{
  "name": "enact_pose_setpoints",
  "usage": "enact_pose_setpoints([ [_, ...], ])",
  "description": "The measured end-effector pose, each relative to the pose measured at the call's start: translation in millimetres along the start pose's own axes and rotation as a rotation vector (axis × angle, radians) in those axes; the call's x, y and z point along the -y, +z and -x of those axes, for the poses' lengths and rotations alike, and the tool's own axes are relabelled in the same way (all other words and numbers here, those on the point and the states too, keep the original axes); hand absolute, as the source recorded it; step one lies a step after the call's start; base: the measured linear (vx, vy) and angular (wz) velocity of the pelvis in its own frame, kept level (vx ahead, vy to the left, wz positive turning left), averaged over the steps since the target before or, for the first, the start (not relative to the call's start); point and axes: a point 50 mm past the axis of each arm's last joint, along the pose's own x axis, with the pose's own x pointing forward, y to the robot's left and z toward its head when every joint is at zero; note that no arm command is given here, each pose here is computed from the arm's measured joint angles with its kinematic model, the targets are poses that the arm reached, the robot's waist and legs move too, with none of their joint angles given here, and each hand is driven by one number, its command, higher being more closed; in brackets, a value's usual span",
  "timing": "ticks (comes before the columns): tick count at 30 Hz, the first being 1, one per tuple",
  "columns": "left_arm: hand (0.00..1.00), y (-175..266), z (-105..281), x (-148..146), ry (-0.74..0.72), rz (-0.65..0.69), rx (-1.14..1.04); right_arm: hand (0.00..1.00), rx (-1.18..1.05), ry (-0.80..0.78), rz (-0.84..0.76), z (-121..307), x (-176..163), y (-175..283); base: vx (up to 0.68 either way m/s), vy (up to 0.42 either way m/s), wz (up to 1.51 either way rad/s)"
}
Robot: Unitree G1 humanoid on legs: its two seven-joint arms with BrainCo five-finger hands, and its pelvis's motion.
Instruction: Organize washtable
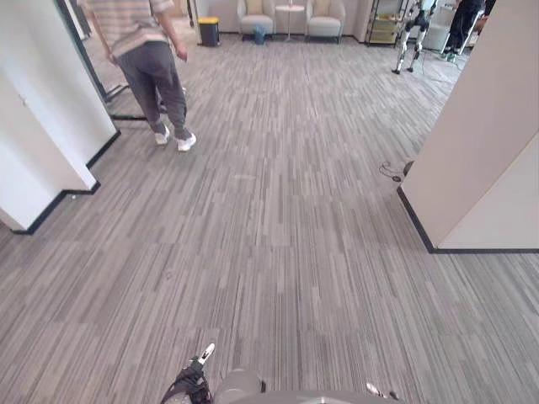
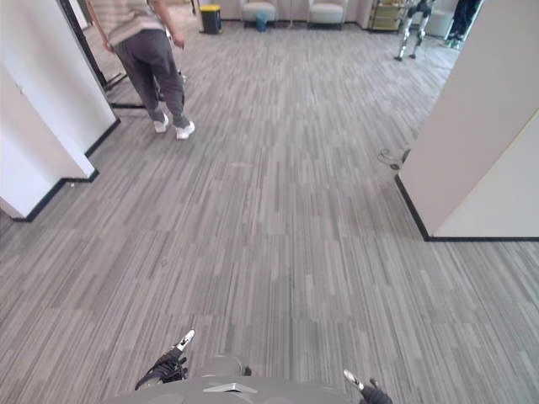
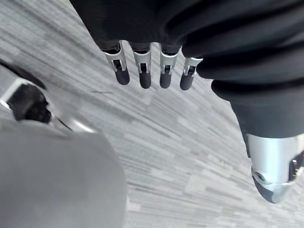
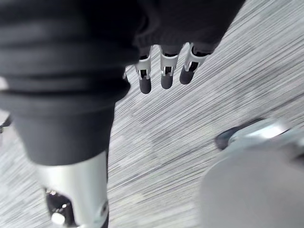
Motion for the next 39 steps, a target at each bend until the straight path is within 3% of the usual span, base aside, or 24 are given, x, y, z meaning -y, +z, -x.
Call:
enact_pose_setpoints([
  [6, 0.0, -40.9, 14.4, -17.3, 0.06, -0.011, -0.113, 0.0, 0.017, 0.011, 0.02, 1.2, -1.1, 0.0, -0.13, 0.097, -0.09],
  [7, 0.0, -49.5, 17.0, -33.9, 0.071, -0.125, -0.185, 0.0, -0.048, -0.037, -0.07, 6.2, 9.6, -22.2, 0.04, 0.026, -0.03],
  [20, 0.0, -49.1, 16.5, -32.7, 0.064, -0.137, -0.193, 0.0, -0.082, -0.044, -0.103, 6.3, 12.3, -24.0, 0.0, 0.002, -0.04],
  [24, 0.0, -42.4, 14.3, -31.5, 0.057, -0.131, -0.175, 0.0, -0.089, -0.058, -0.213, 3.9, 11.8, -20.2, 0.03, 0.041, 0.07],
  [28, 0.0, -38.3, 13.3, -20.8, 0.037, -0.087, -0.141, 0.0, -0.102, -0.108, -0.26, 8.9, 27.7, -27.5, 0.24, 0.119, 0.37],
  [34, 0.0, 0.5, 3.4, -13.0, 0.017, -0.085, -0.01, 0.0, -0.091, -0.054, -0.221, 10.0, 11.1, -33.6, 0.3, 0.076, 0.09],
  [39, 0.0, 42.6, -6.9, 33.3, -0.096, -0.06, 0.115, 0.0, -0.1, -0.046, -0.227, 13.2, 12.8, -39.8, 0.51, -0.16, 0.44],
])
